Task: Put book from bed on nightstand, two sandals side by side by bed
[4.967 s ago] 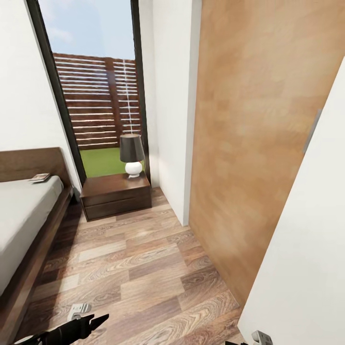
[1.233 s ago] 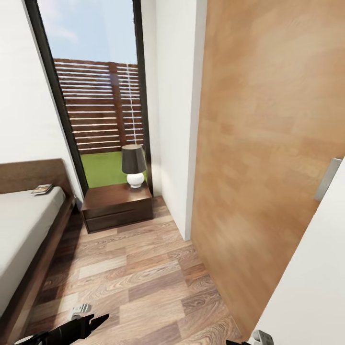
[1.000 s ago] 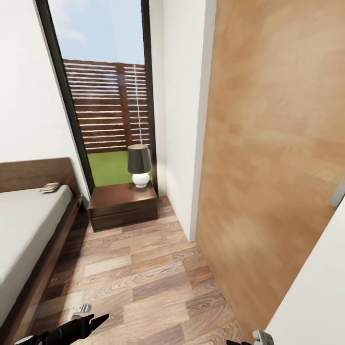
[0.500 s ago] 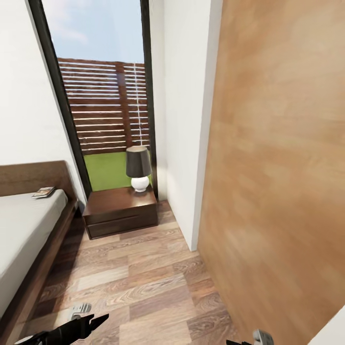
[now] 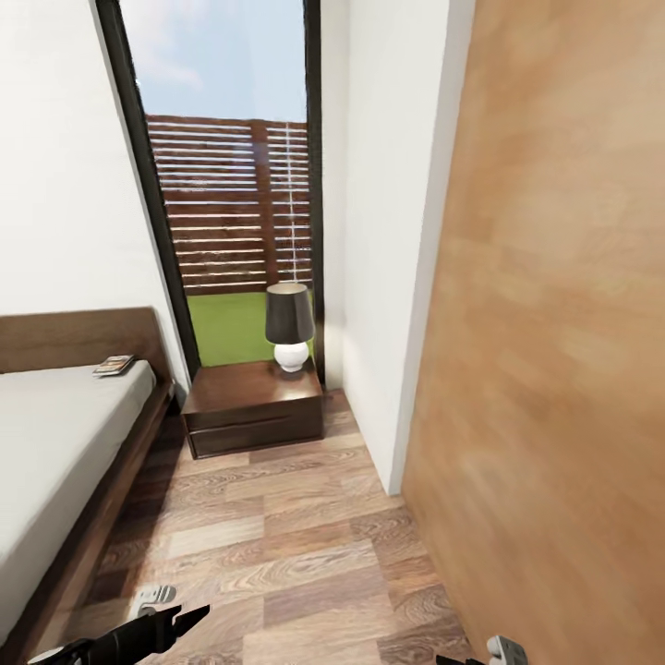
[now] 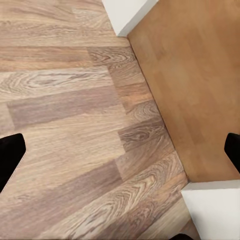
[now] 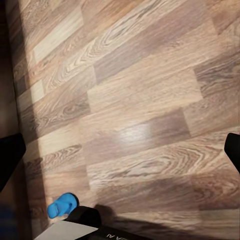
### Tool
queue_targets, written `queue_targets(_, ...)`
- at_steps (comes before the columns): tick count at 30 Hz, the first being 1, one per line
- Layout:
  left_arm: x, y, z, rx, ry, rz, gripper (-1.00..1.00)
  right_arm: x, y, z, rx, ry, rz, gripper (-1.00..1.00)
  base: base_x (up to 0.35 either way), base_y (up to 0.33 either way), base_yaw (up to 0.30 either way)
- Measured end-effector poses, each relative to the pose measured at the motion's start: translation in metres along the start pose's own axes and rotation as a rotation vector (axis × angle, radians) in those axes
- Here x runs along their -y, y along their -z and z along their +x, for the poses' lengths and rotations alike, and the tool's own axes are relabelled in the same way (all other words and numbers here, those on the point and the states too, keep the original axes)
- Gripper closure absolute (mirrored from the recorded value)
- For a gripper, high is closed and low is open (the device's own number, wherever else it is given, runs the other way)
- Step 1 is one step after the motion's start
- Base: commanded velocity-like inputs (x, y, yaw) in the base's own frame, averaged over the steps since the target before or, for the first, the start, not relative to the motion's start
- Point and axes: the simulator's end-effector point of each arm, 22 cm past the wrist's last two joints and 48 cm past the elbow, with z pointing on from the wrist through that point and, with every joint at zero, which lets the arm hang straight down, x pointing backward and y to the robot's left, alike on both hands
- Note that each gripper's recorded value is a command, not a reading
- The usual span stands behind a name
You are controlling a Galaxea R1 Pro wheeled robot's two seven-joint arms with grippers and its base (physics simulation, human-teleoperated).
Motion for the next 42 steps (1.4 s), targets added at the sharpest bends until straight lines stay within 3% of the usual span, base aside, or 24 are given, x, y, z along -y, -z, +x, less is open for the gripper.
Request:
queue_targets(22, 0.0001, 0.0000, 0.0000, 0.000, 0.000, 0.000, -1.00, 0.0000, 0.0001, 0.0000, 0.000, 0.000, 0.000, -1.00, 0.233, 0.000, 0.031)
queue_targets(42, 0.0004, -0.0001, 0.0001, 0.000, -0.001, 0.001, -1.00, -0.0002, 0.0001, 0.0000, 0.000, 0.000, 0.000, -1.00, 0.025, 0.000, 0.271)
